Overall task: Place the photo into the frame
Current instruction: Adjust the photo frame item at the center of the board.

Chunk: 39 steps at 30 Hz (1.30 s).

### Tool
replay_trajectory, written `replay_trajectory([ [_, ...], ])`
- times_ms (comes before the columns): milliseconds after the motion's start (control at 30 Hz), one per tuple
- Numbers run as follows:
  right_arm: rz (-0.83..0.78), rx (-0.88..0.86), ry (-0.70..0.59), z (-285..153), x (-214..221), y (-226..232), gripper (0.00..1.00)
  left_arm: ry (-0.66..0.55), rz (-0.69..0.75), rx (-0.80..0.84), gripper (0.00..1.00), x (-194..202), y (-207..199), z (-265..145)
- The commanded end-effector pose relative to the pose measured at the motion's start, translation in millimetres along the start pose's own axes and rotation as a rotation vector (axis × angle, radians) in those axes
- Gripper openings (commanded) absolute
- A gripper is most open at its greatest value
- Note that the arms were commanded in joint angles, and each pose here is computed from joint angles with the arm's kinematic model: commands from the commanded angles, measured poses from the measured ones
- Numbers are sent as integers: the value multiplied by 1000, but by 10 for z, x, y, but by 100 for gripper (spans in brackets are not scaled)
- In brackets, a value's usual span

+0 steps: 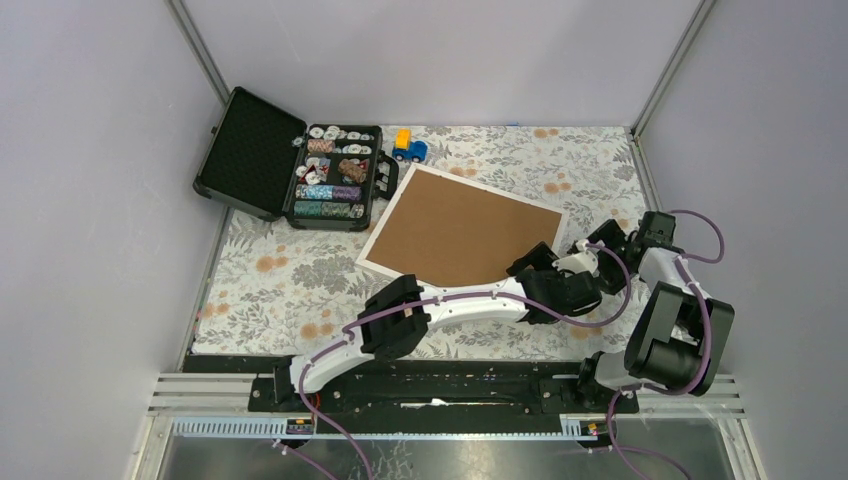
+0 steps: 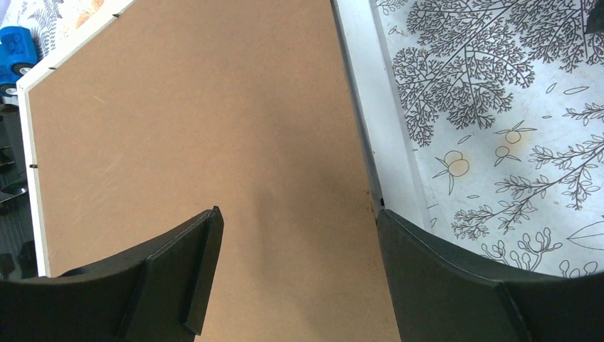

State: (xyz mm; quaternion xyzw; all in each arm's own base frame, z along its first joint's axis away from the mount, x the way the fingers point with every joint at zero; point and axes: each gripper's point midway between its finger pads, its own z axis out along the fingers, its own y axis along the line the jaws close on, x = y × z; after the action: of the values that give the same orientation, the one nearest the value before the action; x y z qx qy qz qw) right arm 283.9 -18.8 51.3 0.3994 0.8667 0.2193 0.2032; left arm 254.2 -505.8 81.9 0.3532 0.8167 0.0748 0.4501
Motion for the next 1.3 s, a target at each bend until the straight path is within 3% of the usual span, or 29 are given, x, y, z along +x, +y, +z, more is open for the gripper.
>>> replay_trajectory([
  [0, -2, -30, 37, 42, 54, 38, 97, -27, 28, -223, 84, -240, 771, -143],
  [300, 26, -32, 67, 57, 116, 31, 91, -48, -43, -237, 84, -251, 980, -272],
  [633, 2, -53, 28, -32, -292, 330, 95, -56, -92, -224, 84, -271, 1141, -313],
  [1100, -116, 54, 150, 488, -101, 447, 92, -48, -99, -223, 84, -215, 1211, -271],
  [1267, -148, 140, 166, 617, -32, 346, 84, -51, -100, -224, 83, -220, 1217, -264],
])
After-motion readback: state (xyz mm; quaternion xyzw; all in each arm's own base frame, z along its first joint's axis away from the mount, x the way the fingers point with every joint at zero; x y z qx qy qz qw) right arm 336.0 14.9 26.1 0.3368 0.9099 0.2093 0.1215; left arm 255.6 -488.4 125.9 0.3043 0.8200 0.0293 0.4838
